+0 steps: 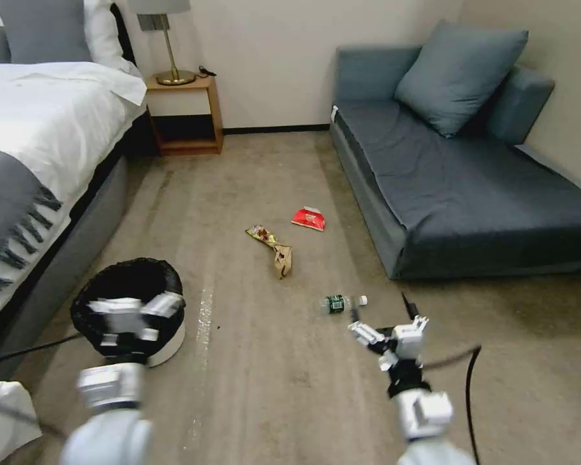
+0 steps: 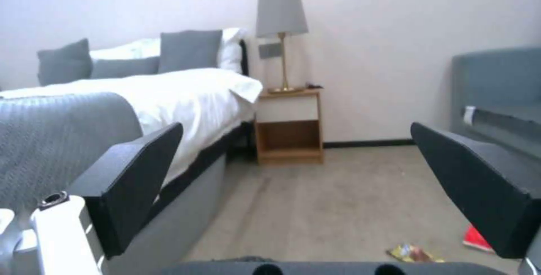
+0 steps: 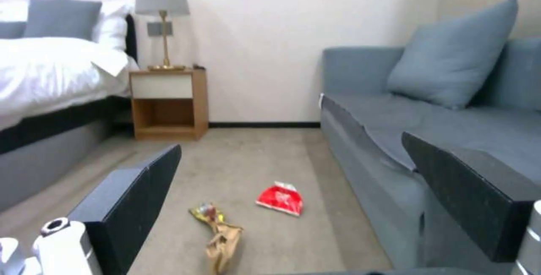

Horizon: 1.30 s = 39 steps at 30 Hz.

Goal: Pick up the trash bin, then pick up the garbage on the floor and place it into the trash bin.

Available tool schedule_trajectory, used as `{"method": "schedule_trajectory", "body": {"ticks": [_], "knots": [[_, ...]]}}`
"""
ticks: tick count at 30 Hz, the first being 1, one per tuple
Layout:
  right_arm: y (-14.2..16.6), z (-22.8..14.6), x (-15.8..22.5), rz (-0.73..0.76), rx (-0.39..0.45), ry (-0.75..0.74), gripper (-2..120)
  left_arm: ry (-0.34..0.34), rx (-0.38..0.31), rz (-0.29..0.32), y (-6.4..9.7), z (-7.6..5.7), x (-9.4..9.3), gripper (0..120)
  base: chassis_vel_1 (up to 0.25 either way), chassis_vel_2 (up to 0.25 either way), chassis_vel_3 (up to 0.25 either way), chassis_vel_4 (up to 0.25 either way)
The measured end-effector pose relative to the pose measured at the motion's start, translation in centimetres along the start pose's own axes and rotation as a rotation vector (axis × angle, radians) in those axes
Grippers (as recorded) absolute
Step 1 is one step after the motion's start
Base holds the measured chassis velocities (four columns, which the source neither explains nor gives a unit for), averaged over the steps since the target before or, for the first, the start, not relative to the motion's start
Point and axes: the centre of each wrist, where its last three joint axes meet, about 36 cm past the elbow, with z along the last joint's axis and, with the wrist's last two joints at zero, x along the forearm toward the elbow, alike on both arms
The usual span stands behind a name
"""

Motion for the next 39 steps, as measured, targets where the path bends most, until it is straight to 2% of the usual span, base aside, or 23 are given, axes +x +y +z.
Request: {"method": "schedule_trajectory", "body": {"ticks": [7,11,14,15,18,23,27,29,30,32,35,36,38,39], "knots": [[0.1,-0.1,0.0,0.0,-0.007,-0.004,100,0.004,-0.003,0.031,0.1,0.0,0.3,100,0.0,0.0,0.0,0.0],[0.1,0.2,-0.6,0.008,-0.036,0.015,100,0.022,-0.012,0.072,0.3,0.2,0.7,100,0.0,0.0,0.0,0.0],[-1.1,0.7,-2.7,0.064,-0.071,0.031,100,0.043,-0.022,0.122,0.9,0.2,0.7,100,0.0,0.0,0.0,0.0],[-1.1,0.7,-2.7,0.064,-0.071,0.031,100,0.043,-0.022,0.122,0.9,0.2,0.7,100,0.0,0.0,0.0,0.0],[-2.6,0.7,-4.8,0.114,-0.132,0.044,100,0.066,-0.008,0.174,1.8,-0.3,0.6,100,0.0,0.0,0.0,0.0],[-3.7,0.5,-6.1,0.121,-0.181,0.068,100,0.095,0.025,0.214,2.6,-0.7,0.0,100,0.0,0.0,0.0,0.0],[-4.1,0.4,-6.5,0.103,-0.186,0.092,100,0.117,0.038,0.228,3.3,-0.6,-0.7,100,0.0,0.0,0.0,0.0],[-4.6,0.8,-7.2,0.084,-0.17,0.102,100,0.15,0.038,0.28,5.0,0.0,-2.1,100,0.0,0.0,0.0,0.0],[-4.6,0.8,-7.2,0.084,-0.17,0.102,100,0.15,0.038,0.28,5.0,0.0,-2.1,100,0.0,0.0,0.0,0.0],[-5.3,1.2,-7.9,0.081,-0.156,0.094,100,0.175,0.022,0.32,6.3,0.3,-3.1,100,0.0,0.0,0.0,0.0],[-5.5,1.3,-8.0,0.079,-0.155,0.092,100,0.19,0.018,0.336,6.8,0.4,-3.4,100,0.0,0.0,0.0,0.0],[-5.7,1.5,-8.3,0.074,-0.153,0.088,100,0.23,-0.003,0.361,7.9,0.8,-4.2,100,0.0,0.0,0.0,0.0],[-5.8,1.7,-8.5,0.072,-0.149,0.087,100,0.273,-0.067,0.362,9.9,1.0,-5.5,100,0.0,0.0,0.0,0.0],[-5.8,1.7,-8.5,0.072,-0.149,0.087,100,0.273,-0.067,0.362,9.9,1.0,-5.5,100,0.0,0.0,0.0,0.0]]}}
